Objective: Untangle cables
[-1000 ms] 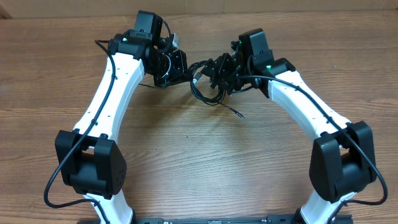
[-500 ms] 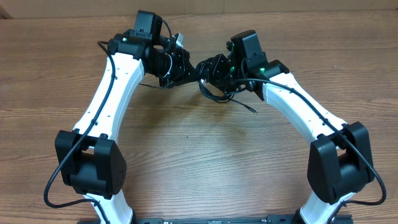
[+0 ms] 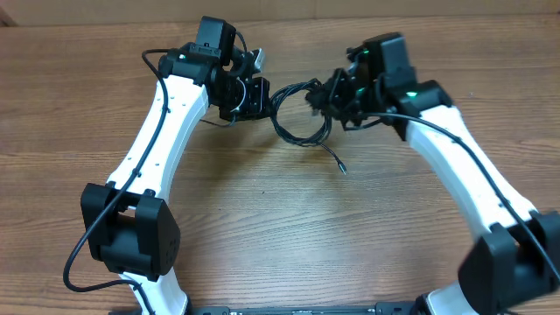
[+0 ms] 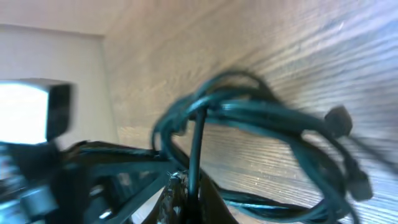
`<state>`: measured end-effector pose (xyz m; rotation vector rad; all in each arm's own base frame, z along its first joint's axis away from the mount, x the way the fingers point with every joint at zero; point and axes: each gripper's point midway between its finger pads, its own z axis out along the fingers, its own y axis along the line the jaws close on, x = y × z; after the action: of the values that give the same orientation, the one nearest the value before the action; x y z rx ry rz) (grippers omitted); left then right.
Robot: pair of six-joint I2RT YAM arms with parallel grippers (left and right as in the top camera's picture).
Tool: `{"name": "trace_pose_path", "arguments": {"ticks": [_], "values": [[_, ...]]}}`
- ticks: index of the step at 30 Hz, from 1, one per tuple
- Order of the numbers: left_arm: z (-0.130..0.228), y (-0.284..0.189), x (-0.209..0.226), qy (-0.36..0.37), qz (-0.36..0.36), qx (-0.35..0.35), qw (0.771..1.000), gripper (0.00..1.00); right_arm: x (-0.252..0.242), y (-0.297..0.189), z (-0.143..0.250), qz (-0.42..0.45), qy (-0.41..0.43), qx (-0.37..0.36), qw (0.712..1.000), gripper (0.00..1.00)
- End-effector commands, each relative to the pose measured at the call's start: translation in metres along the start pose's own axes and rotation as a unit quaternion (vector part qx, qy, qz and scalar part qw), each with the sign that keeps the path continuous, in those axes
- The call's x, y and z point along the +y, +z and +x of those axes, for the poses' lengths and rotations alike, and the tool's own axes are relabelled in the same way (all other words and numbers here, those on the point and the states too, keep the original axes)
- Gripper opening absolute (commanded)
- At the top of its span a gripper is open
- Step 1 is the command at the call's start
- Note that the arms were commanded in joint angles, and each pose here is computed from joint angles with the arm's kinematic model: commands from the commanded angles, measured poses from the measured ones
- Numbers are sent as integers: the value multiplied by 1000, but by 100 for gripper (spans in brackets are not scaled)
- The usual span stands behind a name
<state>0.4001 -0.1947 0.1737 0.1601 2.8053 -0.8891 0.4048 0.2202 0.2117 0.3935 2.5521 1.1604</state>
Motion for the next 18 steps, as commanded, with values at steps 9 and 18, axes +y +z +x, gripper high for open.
{"name": "trace_pose_path", "arguments": {"ticks": [9, 18], "values": [[34, -2, 6, 29, -11, 64, 997, 4, 6, -30, -15, -27, -3, -17, 999, 4], [44, -5, -16, 104, 60, 79, 990, 4, -34, -31, -11, 66, 23, -26, 997, 4]]}}
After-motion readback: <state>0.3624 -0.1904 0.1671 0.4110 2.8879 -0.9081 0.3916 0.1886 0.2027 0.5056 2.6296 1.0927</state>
